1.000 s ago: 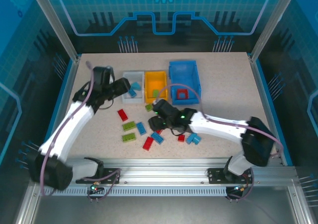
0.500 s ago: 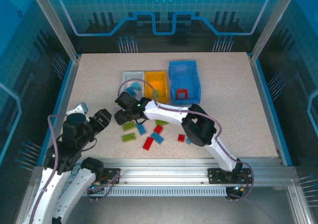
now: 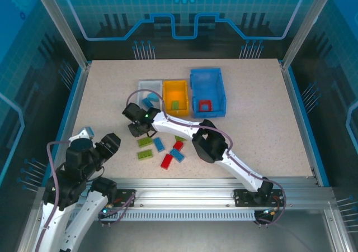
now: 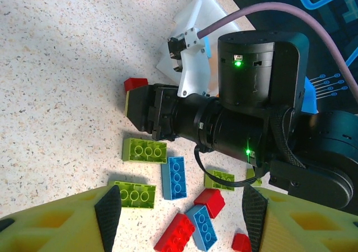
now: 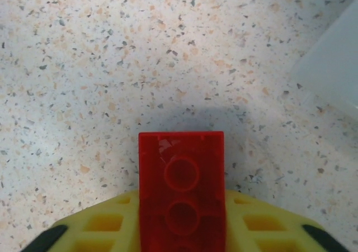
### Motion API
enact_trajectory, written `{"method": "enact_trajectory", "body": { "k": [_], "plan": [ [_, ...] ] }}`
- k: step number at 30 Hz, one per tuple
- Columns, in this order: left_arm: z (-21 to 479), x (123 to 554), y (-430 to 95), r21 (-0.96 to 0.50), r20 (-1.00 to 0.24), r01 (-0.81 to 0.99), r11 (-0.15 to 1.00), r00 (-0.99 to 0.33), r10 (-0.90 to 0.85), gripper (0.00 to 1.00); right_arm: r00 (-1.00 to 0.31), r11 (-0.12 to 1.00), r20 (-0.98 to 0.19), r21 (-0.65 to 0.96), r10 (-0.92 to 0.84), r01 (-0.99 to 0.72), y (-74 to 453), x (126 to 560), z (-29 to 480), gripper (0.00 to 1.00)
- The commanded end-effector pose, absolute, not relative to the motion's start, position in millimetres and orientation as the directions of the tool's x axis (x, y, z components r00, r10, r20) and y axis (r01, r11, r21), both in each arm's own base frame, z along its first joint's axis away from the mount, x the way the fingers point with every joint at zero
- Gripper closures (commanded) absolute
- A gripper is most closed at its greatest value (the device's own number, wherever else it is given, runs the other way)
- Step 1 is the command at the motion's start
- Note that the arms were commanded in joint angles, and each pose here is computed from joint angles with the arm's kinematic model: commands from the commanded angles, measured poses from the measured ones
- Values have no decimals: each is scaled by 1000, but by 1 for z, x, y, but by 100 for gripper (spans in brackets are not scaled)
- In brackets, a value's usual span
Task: Sort the legos into containers by color
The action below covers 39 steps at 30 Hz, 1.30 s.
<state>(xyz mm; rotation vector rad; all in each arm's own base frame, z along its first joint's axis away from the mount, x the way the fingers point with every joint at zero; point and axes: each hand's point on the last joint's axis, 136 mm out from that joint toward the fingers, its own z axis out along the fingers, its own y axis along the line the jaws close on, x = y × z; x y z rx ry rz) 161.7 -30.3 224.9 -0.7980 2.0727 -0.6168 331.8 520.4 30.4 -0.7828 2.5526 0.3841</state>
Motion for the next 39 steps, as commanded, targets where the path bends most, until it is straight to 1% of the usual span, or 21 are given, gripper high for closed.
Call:
{"method": "enact_trajectory", "body": {
  "k": [1,4,6,9,11,15,17,21,26,32,35,39],
  "plan": [
    [220,163,-35,-663,-502,-310,681,-490,-712,36,-721,806,-507,83,-473,-587,512,329,51,74],
    [223,172,-49,-673,-497,-258,694,-537,-682,33,-664,808,-611,67,-430,-585,500,326,114,75],
    [227,179,-62,-682,-491,-211,700,-578,-652,33,-628,822,-686,76,-368,-564,477,324,162,74],
    [237,192,-81,-710,-475,-141,689,-627,-618,33,-608,864,-736,63,-297,-499,420,323,207,73],
    [243,204,-97,-742,-453,-93,664,-660,-599,33,-633,901,-733,63,-250,-429,374,327,215,73],
    [246,231,-135,-800,-388,-35,599,-733,-560,34,-724,966,-682,106,-104,-238,276,347,201,72],
    [247,240,-155,-778,-420,8,628,-751,-510,34,-763,981,-645,129,-28,-145,239,359,191,71],
    [244,249,-201,-718,-477,89,691,-786,-394,34,-811,997,-584,71,39,-3,195,386,171,71],
    [232,254,-238,-683,-502,137,718,-801,-326,34,-851,997,-520,27,71,66,182,424,140,71],
    [231,259,-263,-638,-561,188,747,-778,-283,34,-886,995,-452,35,103,98,184,466,109,71],
    [235,261,-274,-610,-604,225,760,-753,-261,34,-899,993,-422,41,116,109,182,482,94,70],
    [239,263,-288,-575,-640,261,775,-734,-228,34,-917,992,-380,58,125,111,180,495,79,67]
  ]
}}
